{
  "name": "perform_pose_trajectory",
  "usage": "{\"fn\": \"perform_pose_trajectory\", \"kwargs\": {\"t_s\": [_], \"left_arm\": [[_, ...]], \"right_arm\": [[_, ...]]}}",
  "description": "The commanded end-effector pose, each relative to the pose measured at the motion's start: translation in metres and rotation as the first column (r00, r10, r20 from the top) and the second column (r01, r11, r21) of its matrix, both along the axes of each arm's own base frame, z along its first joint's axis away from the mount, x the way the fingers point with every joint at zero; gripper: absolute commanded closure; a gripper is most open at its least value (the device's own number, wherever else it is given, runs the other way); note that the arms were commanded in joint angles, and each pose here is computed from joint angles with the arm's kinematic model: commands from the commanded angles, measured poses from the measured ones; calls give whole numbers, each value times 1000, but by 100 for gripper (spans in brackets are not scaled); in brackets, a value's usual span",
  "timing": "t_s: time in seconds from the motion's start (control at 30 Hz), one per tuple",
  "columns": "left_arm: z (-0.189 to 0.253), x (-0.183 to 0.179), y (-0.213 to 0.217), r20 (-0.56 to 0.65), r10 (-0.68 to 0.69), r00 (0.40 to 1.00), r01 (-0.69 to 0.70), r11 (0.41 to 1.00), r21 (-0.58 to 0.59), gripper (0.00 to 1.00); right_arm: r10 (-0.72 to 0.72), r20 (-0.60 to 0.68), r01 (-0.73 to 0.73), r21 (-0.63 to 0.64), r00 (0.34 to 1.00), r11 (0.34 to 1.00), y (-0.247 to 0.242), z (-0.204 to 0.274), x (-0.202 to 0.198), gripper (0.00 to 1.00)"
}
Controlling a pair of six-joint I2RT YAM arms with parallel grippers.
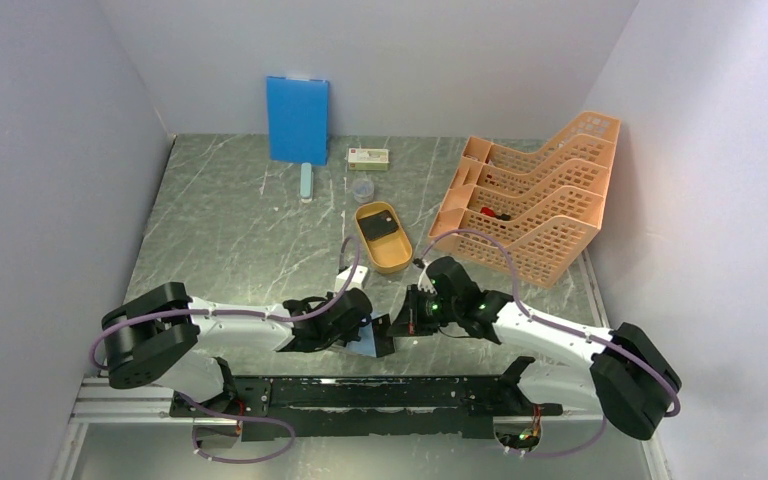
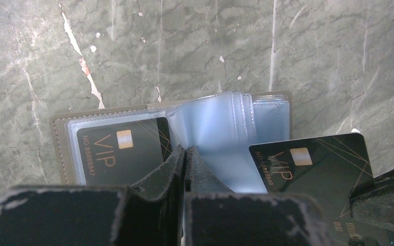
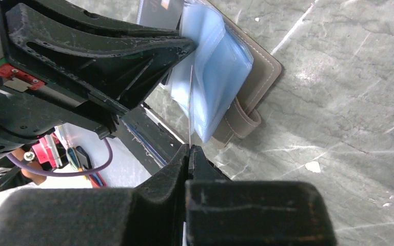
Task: Put the credit cards into the card holder
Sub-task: Turn over the card slot in the card holder.
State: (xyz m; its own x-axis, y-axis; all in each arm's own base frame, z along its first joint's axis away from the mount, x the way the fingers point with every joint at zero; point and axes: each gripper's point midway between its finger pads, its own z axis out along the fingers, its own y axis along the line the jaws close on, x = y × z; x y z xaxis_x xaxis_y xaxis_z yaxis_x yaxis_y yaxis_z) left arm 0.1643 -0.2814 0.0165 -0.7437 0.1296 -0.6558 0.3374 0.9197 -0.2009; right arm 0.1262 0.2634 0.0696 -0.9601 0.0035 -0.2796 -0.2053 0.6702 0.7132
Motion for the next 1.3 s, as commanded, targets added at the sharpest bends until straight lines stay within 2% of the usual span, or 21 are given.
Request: {"fn": "perform_pose_trajectory", "kwargs": {"t_s": [0.0, 0.43, 0.77, 1.07, 1.27], "left_arm": [[-28, -23, 25, -91, -19, 996, 28, 995, 99, 95], [-26, -23, 25, -90, -14, 996, 22, 996, 86, 95], [-20, -24, 20, -91, -25, 996, 31, 997, 66, 95], [3, -21, 16, -75, -25, 997, 28, 999, 36, 74], [27, -18, 13, -52, -20, 998, 20, 1000, 0, 66]], "right_arm": [[-6, -16, 6, -28, 1000, 1000, -3, -8, -2, 100], [10, -58, -13, -46, 998, 999, -4, -20, -8, 100], [71, -53, -70, 22, 996, 997, 14, -11, -8, 100], [99, -26, -98, 58, 995, 994, 23, -3, -5, 100], [116, -25, -113, 83, 993, 990, 28, 0, -6, 100]]}}
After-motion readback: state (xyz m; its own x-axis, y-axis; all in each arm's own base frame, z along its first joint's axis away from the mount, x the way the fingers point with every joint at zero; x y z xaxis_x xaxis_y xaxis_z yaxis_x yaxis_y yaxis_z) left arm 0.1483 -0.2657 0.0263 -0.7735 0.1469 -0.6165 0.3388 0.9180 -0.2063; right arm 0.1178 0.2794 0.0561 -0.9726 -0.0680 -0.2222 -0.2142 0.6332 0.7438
